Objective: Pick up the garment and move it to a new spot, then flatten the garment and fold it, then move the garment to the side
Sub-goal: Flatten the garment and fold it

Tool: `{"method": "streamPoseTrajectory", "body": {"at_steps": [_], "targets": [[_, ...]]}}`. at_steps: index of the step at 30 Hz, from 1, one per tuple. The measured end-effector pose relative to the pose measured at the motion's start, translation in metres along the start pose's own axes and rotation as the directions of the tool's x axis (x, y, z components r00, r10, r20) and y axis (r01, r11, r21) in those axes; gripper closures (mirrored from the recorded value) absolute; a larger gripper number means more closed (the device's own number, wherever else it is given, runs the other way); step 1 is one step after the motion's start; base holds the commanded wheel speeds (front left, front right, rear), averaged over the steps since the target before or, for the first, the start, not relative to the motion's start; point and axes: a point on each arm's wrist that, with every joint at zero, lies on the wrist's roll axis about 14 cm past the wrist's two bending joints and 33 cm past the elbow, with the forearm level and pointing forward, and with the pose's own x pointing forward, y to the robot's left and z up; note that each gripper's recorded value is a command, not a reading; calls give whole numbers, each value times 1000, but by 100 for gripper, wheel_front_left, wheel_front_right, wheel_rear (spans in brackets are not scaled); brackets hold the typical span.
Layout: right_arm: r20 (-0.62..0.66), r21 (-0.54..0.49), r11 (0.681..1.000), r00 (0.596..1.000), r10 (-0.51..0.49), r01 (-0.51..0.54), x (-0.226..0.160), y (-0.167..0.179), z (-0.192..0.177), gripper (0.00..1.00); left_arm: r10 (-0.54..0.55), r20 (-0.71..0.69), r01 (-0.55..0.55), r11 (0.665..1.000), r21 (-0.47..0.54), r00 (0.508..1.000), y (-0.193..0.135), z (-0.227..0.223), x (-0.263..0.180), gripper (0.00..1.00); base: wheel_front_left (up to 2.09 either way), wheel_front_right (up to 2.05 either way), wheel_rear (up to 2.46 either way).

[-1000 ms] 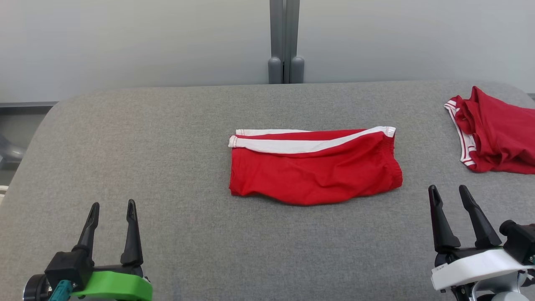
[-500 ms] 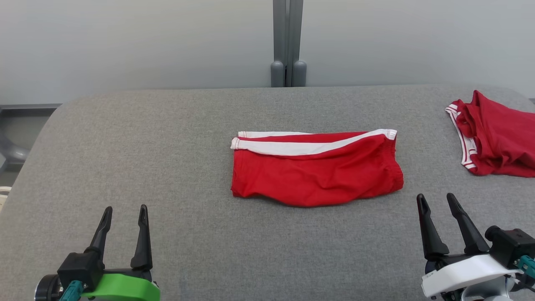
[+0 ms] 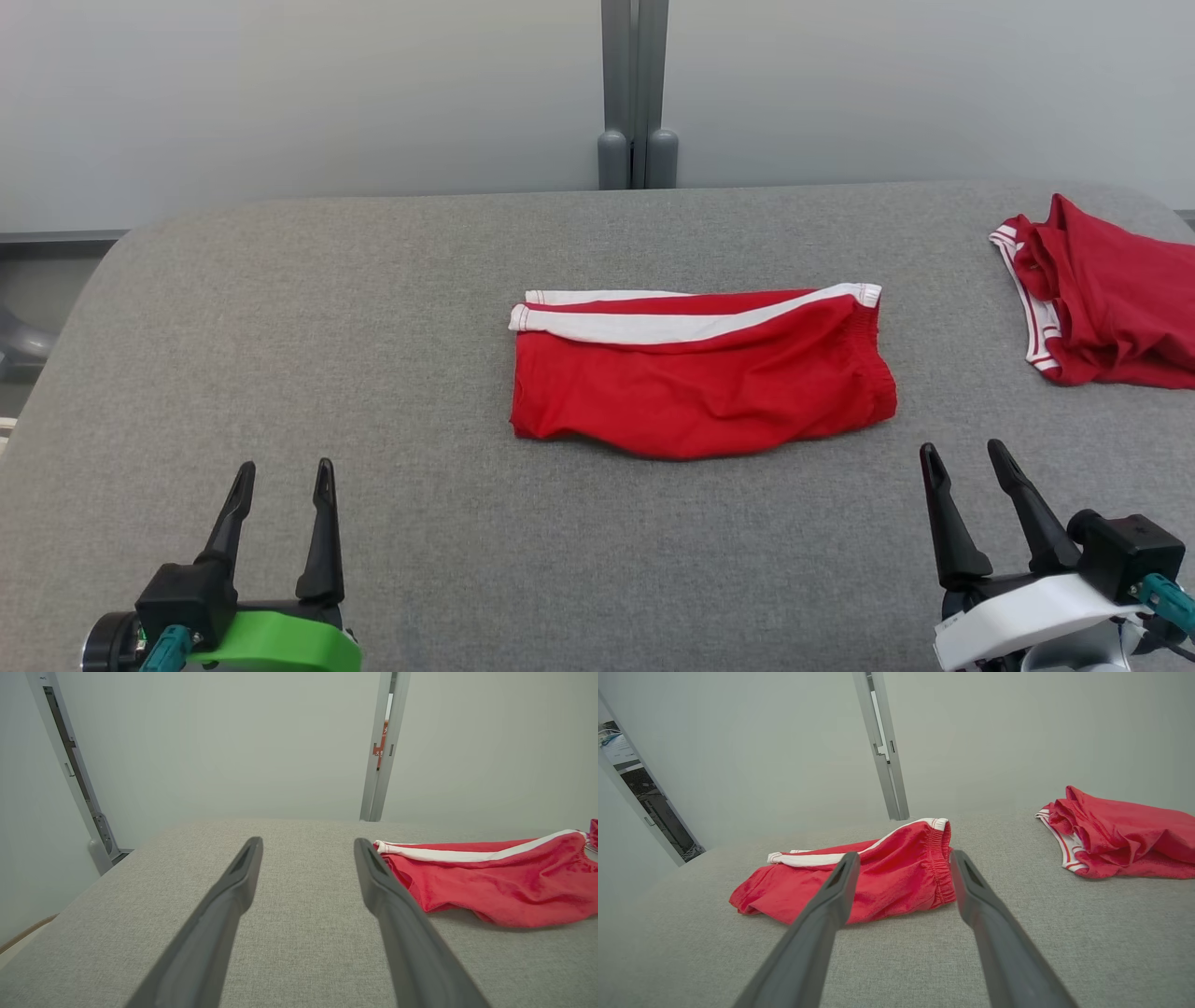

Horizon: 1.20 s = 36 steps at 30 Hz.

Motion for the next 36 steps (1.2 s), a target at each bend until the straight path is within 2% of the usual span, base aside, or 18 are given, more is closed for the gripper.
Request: {"method": "streamPoseTrajectory", "body": {"at_steps": [11, 16, 22, 29, 36], "targets": [[25, -48, 999, 1000, 18, -17, 17, -2, 10, 0, 9, -9, -9, 1000, 9, 1000, 3, -3, 2, 0, 0, 0, 0], [40, -119, 991, 997, 72, -67, 48, 1, 25, 0, 2, -6, -2, 1000, 8, 1000, 0, -3, 9, 0, 0, 0, 0], [-6, -172, 981, 996, 94, -93, 93, -5, 24, 0, -10, -11, 10, 1000, 3, 1000, -7, -5, 23, 0, 0, 0, 0], [-138, -183, 979, 988, 68, -93, 127, -22, -21, 0, -11, -35, 11, 1000, 0, 999, -9, -15, 39, 0, 0, 0, 0], [-281, -130, 990, 960, 15, -53, 132, -39, -85, 0, 13, -62, -12, 1000, 8, 998, -3, -26, 47, 0, 0, 0, 0]]}}
